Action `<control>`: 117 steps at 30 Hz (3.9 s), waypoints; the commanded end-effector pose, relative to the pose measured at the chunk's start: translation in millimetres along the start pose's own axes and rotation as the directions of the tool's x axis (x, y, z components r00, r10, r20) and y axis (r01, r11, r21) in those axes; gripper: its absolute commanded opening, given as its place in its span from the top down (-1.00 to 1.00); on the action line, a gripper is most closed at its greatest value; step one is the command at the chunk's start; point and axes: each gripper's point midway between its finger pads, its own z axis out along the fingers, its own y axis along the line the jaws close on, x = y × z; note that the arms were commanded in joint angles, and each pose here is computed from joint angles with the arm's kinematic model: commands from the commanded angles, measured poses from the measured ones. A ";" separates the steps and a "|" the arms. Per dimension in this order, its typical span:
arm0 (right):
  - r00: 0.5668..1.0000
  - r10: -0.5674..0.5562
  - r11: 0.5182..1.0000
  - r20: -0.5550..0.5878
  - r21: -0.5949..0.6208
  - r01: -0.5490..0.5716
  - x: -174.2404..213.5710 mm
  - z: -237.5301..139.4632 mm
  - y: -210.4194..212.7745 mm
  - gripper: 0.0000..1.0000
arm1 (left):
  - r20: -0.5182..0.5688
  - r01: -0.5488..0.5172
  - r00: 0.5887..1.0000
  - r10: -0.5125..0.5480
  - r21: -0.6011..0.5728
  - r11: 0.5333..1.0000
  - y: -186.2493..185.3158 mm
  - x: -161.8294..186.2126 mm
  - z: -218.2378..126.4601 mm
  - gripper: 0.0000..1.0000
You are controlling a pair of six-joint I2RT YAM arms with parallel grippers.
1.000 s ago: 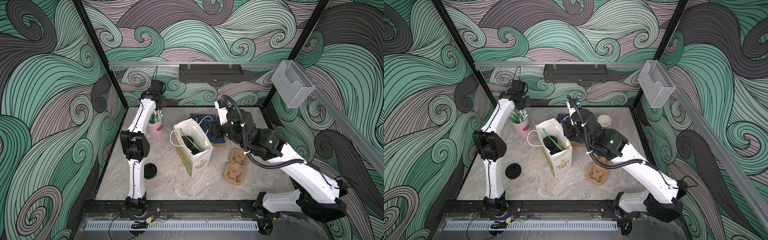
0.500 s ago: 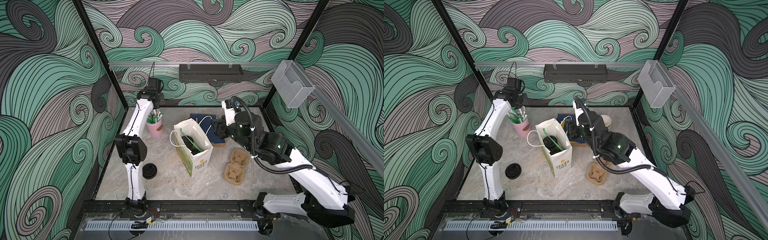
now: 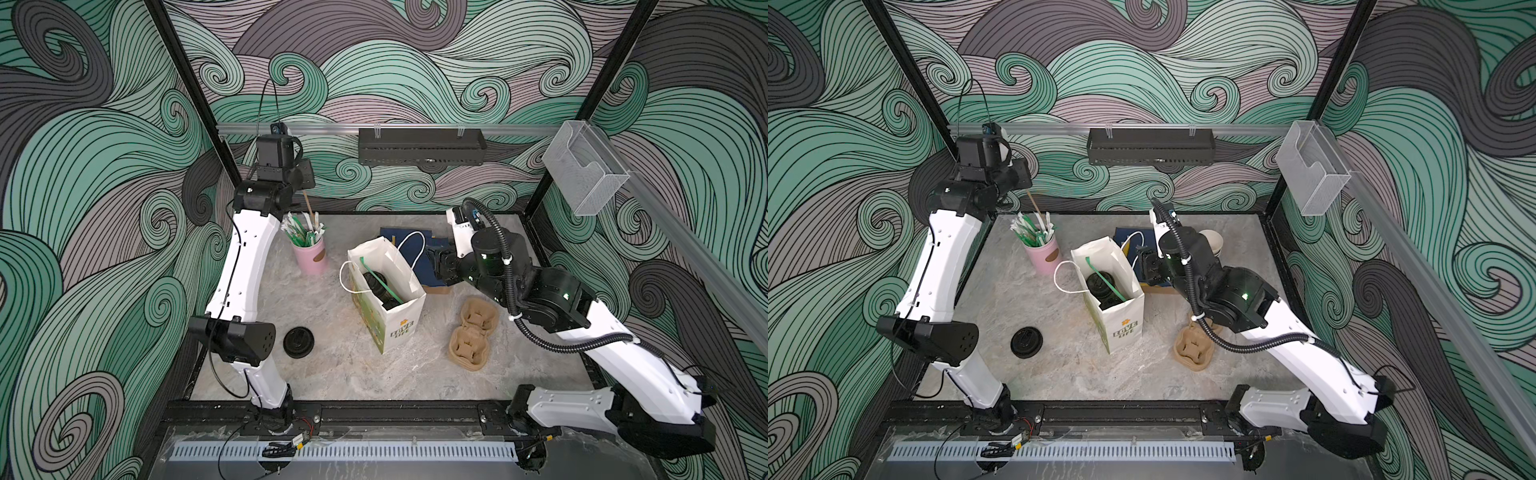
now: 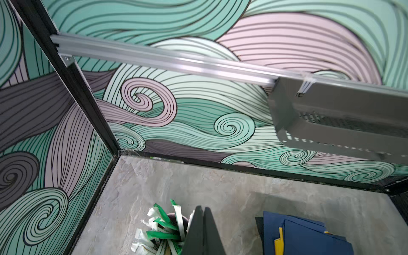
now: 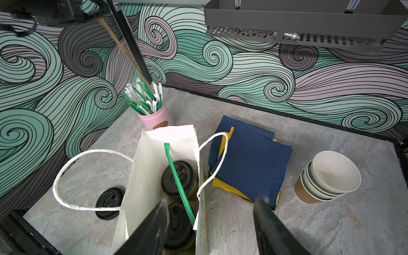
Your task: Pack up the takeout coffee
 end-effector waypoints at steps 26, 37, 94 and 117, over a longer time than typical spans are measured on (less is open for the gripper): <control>0.966 -0.198 0.438 0.168 -0.866 0.240 -32.9 -19.1 258.5 -0.31 | -0.224 0.257 0.963 -0.151 0.591 0.764 -36.4 118.8 -302.4 1.00; 0.959 -0.221 0.373 0.176 -0.893 0.250 16.2 -13.1 293.5 -0.31 | -0.308 0.307 0.941 -0.138 0.610 0.730 -37.7 148.0 -321.9 1.00; 0.872 -0.145 0.965 -0.467 -0.262 0.020 65.1 111.6 99.7 0.74 | -0.161 0.551 0.832 -0.531 0.129 0.825 43.9 188.7 -230.8 -0.57; 0.981 0.038 0.999 -0.189 0.034 -0.032 -11.9 5.8 -6.9 -0.04 | -0.267 0.522 0.853 -0.448 0.423 0.741 -26.3 148.4 -192.0 -0.50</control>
